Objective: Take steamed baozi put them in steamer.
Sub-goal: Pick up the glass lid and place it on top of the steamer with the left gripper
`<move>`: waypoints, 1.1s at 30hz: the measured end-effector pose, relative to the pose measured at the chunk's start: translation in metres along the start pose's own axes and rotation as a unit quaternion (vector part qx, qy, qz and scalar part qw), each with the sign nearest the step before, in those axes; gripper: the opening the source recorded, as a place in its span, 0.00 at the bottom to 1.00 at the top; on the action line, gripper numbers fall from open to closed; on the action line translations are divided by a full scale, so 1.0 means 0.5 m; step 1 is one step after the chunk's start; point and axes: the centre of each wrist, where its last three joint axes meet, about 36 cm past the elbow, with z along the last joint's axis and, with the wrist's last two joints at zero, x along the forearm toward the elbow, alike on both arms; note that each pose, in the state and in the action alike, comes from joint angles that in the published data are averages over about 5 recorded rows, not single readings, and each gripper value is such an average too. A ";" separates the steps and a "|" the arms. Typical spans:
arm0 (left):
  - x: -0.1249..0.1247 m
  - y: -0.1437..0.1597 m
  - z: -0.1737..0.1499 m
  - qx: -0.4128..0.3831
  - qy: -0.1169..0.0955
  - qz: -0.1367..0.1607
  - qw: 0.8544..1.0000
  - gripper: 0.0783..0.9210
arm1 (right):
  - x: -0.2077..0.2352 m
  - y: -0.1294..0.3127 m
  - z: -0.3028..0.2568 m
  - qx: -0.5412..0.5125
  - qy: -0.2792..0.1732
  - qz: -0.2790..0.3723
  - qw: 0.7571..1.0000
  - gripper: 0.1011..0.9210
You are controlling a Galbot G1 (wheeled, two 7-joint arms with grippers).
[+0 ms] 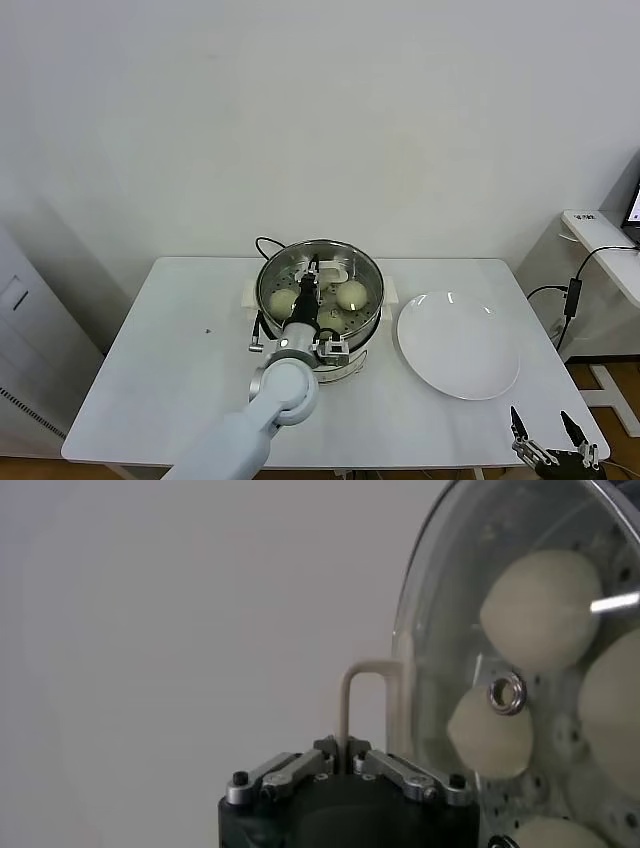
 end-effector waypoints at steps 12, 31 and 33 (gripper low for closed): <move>-0.004 -0.015 -0.001 -0.022 0.001 0.004 1.000 0.05 | -0.001 0.001 0.000 -0.004 -0.005 0.000 1.000 0.88; 0.066 0.029 0.001 0.071 -0.004 0.027 0.997 0.54 | -0.012 0.009 0.008 -0.007 -0.006 -0.007 1.000 0.88; 0.079 0.041 0.006 0.087 -0.006 0.027 0.996 0.61 | -0.014 0.010 0.007 -0.005 -0.006 -0.008 1.000 0.88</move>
